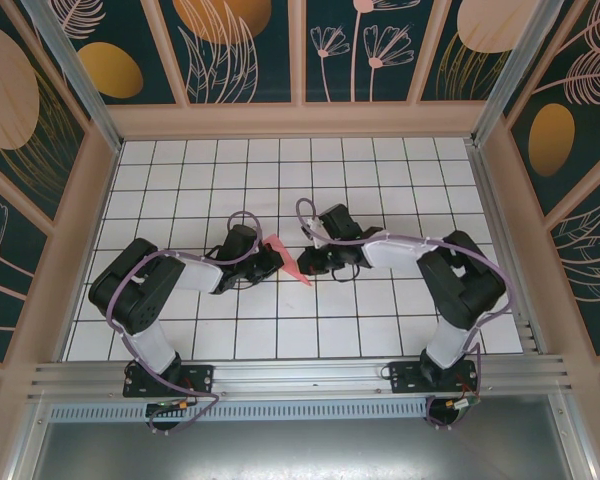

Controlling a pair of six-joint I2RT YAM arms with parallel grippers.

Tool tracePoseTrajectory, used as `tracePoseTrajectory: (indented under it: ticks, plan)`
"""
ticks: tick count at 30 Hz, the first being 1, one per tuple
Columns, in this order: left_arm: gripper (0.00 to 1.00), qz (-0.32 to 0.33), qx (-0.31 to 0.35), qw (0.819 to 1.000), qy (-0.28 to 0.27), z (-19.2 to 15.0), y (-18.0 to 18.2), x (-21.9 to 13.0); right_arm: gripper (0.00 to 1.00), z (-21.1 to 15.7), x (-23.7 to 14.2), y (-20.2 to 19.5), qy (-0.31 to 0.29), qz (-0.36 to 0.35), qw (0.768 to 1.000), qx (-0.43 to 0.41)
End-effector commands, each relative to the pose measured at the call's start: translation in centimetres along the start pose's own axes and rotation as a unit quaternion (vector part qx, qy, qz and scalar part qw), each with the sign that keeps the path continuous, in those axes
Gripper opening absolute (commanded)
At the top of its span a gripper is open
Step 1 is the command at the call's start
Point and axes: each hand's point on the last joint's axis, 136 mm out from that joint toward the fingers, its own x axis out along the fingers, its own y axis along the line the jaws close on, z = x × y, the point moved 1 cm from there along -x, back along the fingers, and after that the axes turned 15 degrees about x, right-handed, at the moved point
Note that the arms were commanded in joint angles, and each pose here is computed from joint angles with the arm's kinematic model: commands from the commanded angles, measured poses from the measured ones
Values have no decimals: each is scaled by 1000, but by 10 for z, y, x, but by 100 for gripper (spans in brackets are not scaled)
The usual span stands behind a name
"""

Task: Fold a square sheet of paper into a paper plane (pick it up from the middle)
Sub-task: Fold the wing for the fifth time at the center of the table.

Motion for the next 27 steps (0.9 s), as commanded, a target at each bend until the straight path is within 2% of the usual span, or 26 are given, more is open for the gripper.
tracePoseTrajectory:
  ticks: [1, 13, 16, 21, 27]
  plan:
    - [0, 103, -2, 995, 17, -19, 54, 4, 0, 4, 16, -3, 9, 1, 1000, 13]
    - [0, 106, 18, 994, 11, -10, 48, 2, 0, -35, 23, -39, 62, -37, 997, 24]
    - [0, 103, 16, 994, 15, -13, 49, 3, 0, -28, 17, -24, 52, -10, 999, 8]
    - [0, 96, 16, 995, 22, -16, 47, 3, 0, 5, 15, 18, 18, 51, 998, -21]
    - [0, 90, 17, 995, 27, -17, 45, 4, 0, 8, 28, 10, 25, 43, 999, -20]
